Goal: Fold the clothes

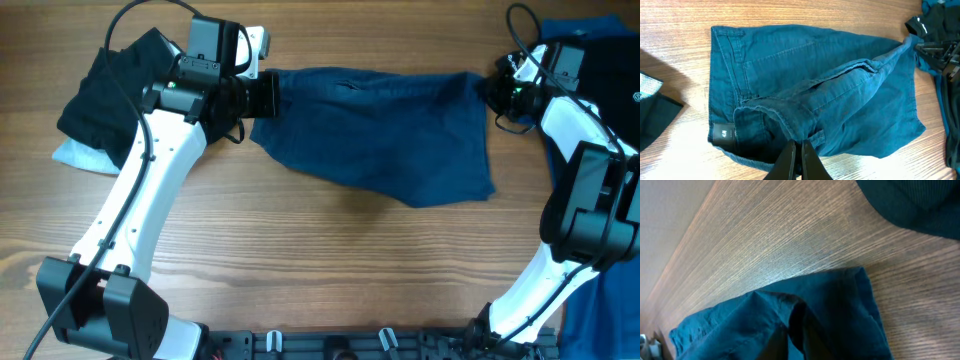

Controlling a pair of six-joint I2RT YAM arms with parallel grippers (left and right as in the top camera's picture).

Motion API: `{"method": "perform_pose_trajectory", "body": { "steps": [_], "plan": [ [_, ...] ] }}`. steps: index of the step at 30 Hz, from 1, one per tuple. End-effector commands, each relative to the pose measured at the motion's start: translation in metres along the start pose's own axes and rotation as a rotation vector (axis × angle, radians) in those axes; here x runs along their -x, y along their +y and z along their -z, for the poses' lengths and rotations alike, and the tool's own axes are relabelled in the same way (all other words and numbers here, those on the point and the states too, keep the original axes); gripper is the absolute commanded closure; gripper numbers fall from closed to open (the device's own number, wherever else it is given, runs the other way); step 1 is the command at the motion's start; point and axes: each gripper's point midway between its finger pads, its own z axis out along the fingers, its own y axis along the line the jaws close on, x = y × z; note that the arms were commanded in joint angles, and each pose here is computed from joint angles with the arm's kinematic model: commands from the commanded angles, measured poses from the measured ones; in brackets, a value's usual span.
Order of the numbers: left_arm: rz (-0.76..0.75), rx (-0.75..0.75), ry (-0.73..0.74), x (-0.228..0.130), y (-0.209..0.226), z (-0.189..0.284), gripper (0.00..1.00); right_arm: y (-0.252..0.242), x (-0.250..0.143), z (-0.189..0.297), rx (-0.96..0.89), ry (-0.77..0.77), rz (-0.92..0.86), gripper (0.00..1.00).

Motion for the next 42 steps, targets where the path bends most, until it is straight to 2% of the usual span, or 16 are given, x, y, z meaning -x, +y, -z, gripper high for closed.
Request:
{"method": "perform_pose_trajectory", "body": {
  "steps": [1, 7, 10, 14, 19, 23, 26, 31, 36, 37, 39, 40, 41, 42],
  "plan": [
    [-0.017, -0.006, -0.009, 0.002, -0.002, 0.006, 0.96, -0.004, 0.005, -0.002, -0.013, -0.014, 0.028, 0.96],
    [-0.015, -0.004, -0.003, 0.0, -0.001, 0.006, 0.96, 0.0, 0.004, 0.001, 0.008, -0.006, 0.072, 0.96],
    [-0.015, 0.015, -0.009, 0.001, 0.001, 0.01, 0.96, 0.019, 0.006, 0.014, 0.103, -0.003, 0.192, 0.96],
    [-0.023, 0.058, -0.054, 0.002, 0.002, 0.038, 0.96, 0.036, 0.014, 0.068, 0.134, -0.03, 0.296, 0.96],
    [-0.017, 0.064, -0.026, -0.018, -0.004, 0.069, 0.96, 0.054, 0.012, 0.153, 0.1, -0.078, 0.288, 0.96],
    [0.007, 0.084, 0.057, -0.044, -0.001, 0.081, 0.95, 0.055, -0.013, 0.196, 0.0, -0.06, 0.249, 0.96],
    [0.041, 0.112, 0.183, -0.079, 0.004, 0.092, 0.94, 0.038, -0.049, 0.222, -0.138, 0.024, 0.182, 0.96],
    [0.092, 0.154, 0.369, -0.124, 0.011, 0.106, 0.91, 0.009, -0.097, 0.25, -0.325, 0.163, 0.111, 0.96],
    [0.12, 0.178, 0.47, -0.147, 0.013, 0.117, 0.91, 0.001, -0.114, 0.259, -0.379, 0.223, 0.093, 0.95],
    [0.121, 0.179, 0.475, -0.148, 0.013, 0.118, 0.89, 0.001, -0.114, 0.259, -0.379, 0.224, 0.093, 0.96],
    [0.116, 0.175, 0.458, -0.145, 0.013, 0.116, 0.75, 0.005, -0.112, 0.257, -0.355, 0.212, 0.098, 0.96],
    [0.108, 0.169, 0.429, -0.138, 0.012, 0.112, 0.63, 0.011, -0.106, 0.25, -0.315, 0.19, 0.112, 0.91],
    [0.096, 0.158, 0.384, -0.127, 0.011, 0.107, 0.55, 0.018, -0.101, 0.239, -0.259, 0.165, 0.134, 0.84],
    [0.082, 0.146, 0.334, -0.115, 0.01, 0.101, 0.52, 0.025, -0.097, 0.228, -0.207, 0.146, 0.156, 0.79]
  ]
}}
